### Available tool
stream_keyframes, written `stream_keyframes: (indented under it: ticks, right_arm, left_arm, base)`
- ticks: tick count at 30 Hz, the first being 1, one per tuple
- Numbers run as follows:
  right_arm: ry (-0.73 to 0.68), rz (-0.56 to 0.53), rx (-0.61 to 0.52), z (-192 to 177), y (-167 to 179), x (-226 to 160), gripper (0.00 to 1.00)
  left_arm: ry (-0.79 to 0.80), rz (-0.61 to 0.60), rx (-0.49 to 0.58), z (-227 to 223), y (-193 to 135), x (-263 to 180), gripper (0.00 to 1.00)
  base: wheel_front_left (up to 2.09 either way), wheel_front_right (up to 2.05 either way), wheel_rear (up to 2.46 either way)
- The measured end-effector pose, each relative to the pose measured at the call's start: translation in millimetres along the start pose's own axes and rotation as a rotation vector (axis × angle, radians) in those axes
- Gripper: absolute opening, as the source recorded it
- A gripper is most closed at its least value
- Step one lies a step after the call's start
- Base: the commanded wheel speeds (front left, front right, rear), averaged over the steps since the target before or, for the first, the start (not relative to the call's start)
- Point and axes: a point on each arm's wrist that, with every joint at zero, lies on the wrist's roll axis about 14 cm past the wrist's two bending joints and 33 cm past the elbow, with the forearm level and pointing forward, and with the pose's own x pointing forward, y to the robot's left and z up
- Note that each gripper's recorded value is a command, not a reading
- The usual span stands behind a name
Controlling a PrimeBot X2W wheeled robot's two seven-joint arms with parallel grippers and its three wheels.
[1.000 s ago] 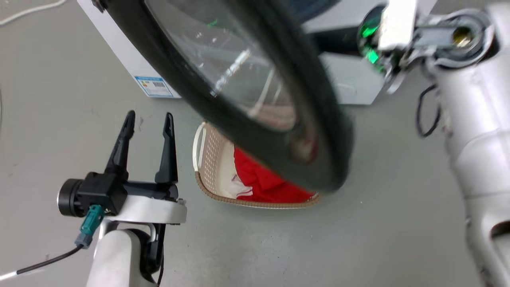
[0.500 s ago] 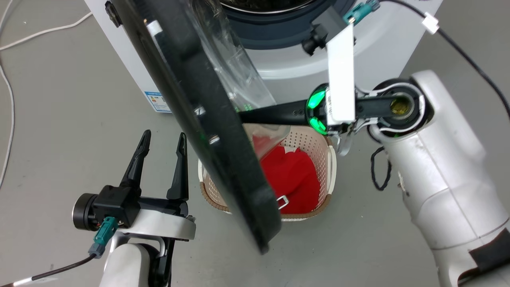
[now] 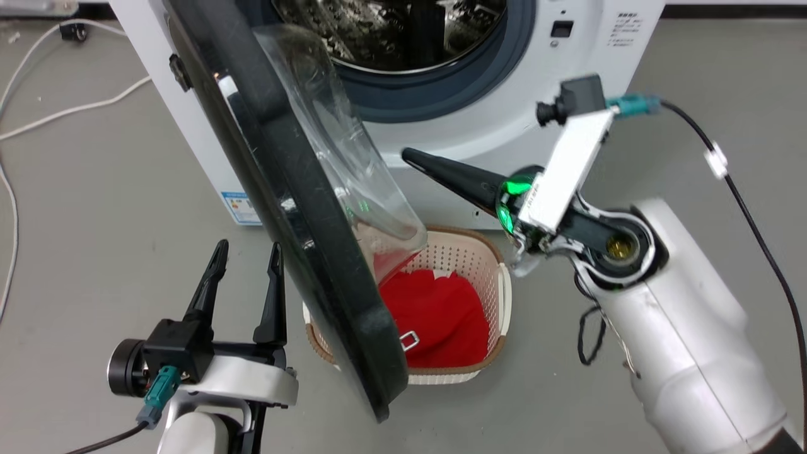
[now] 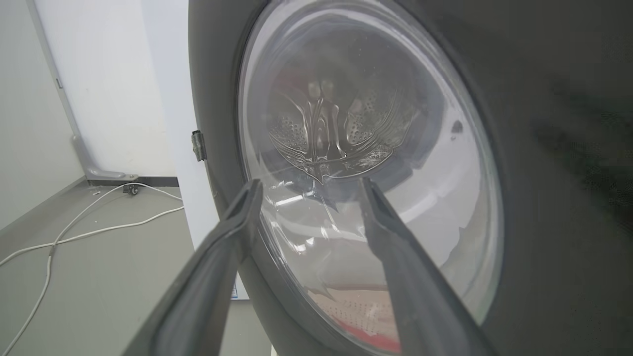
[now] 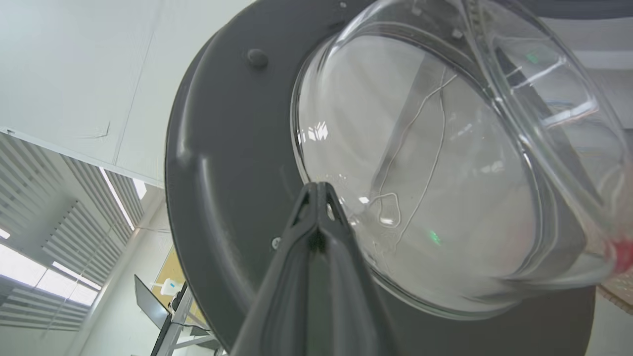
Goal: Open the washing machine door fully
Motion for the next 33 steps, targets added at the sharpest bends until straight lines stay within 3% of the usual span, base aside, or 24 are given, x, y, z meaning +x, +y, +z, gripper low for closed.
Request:
stream_keyframes:
  ticks: [9,10,11,12,13,17,22,30,31,33]
  right_arm:
    - [-0.321,-0.122,0.023,6,-35,-81,0.00]
    - [-0.369,-0.132,0.033,7,-38,-91,0.33]
    - [-0.411,-0.147,0.033,8,-42,-100,0.49]
    - [-0.453,-0.166,0.024,10,-46,-109,0.95]
    - [-0.495,-0.181,0.013,12,-49,-118,1.00]
    - [-0.651,-0.238,-0.036,18,-57,-148,1.00]
    - [-0.824,-0.350,-0.179,23,-67,-184,1.00]
    - [-0.951,-0.580,-0.631,36,-63,-233,1.00]
    - [-0.961,-0.622,-0.761,41,-52,-241,1.00]
    - [-0.963,-0.652,-0.895,46,-37,-244,1.00]
  left_arm:
    - [-0.014,0.008,-0.002,9,0,-19,1.00]
    - [-0.016,0.006,-0.003,10,-1,-20,1.00]
    - [-0.018,0.006,-0.003,11,-1,-21,1.00]
    - [-0.018,0.005,-0.003,11,-1,-22,1.00]
    - [-0.019,0.004,-0.003,12,-2,-22,1.00]
    - [-0.026,0.006,-0.002,14,-1,-23,1.00]
    - [-0.032,0.011,-0.001,17,1,-26,1.00]
    - [-0.031,0.013,0.005,17,2,-27,1.00]
    - [-0.031,0.014,0.005,17,2,-27,1.00]
    - [-0.030,0.015,0.006,17,2,-27,1.00]
  base:
    - [0.00,0.00,0.00]
    - [0.00,0.00,0.00]
    - [0.00,0.00,0.00]
    - [0.00,0.00,0.00]
    - [0.00,0.00,0.00]
    - [0.00,0.00,0.00]
    - [0.00,0.00,0.00]
    - [0.00,0.00,0.00]
    - [0.00,0.00,0.00]
    - [0.00,0.00,0.00]
